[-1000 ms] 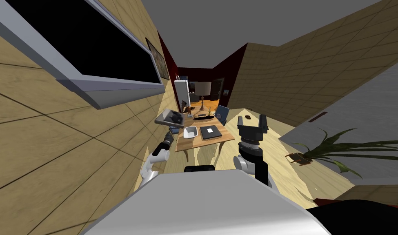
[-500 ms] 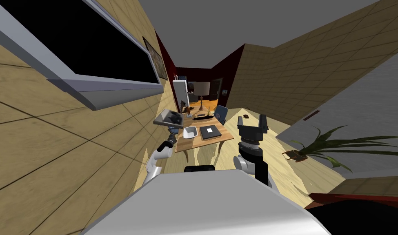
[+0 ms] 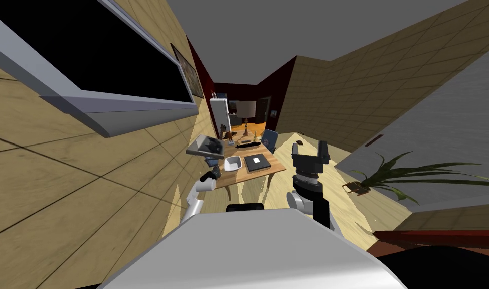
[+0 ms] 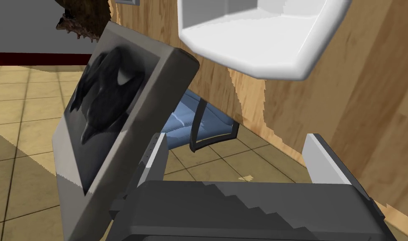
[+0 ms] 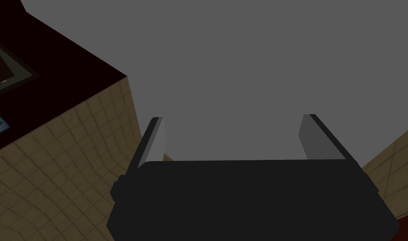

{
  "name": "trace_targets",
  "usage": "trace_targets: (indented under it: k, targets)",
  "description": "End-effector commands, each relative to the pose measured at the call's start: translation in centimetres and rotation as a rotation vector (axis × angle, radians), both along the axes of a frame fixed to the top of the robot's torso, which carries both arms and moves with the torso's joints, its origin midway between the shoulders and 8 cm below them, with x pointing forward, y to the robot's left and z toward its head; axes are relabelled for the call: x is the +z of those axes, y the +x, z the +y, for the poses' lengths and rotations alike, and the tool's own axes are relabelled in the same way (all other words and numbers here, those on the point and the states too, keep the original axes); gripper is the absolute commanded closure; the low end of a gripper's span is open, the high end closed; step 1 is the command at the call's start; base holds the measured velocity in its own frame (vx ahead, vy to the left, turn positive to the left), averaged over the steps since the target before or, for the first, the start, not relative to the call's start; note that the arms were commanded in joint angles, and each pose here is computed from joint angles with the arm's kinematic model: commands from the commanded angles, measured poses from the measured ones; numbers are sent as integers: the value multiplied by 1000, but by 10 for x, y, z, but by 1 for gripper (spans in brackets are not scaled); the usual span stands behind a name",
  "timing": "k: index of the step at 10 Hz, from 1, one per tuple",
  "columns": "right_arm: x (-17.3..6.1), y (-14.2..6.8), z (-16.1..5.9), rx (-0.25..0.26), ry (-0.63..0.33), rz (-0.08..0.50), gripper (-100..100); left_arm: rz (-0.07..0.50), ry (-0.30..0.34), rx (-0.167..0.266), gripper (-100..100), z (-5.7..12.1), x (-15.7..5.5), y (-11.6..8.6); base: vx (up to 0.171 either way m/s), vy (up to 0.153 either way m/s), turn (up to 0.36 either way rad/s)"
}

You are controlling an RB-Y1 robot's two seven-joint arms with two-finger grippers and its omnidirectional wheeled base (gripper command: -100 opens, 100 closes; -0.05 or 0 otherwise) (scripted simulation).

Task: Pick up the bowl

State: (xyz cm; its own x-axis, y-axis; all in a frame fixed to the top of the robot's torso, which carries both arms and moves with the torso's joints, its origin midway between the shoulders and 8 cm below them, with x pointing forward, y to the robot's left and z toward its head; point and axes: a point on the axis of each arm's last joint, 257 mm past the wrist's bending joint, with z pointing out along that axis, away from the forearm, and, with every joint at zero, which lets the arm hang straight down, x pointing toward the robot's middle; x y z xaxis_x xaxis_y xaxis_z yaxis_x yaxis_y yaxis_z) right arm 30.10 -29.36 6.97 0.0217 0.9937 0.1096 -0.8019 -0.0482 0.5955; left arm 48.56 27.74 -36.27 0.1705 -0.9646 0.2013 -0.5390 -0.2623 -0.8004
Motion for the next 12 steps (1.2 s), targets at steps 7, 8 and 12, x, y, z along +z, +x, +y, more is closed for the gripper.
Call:
trace_targets:
  k: [7, 8, 12]
  targets:
    - [0, 0, 0, 0, 0, 0, 0, 202, -49, -74, -100, -57, -41, -3, 12, -1, -64]
    - [0, 0, 0, 0, 0, 0, 0, 227, -51, -86, -100, -64, -46, -4, 27, -12, -60]
    - [0, 0, 0, 0, 0, 0, 0, 299, -54, -121, -100, -87, -56, -8, 29, -15, -38]
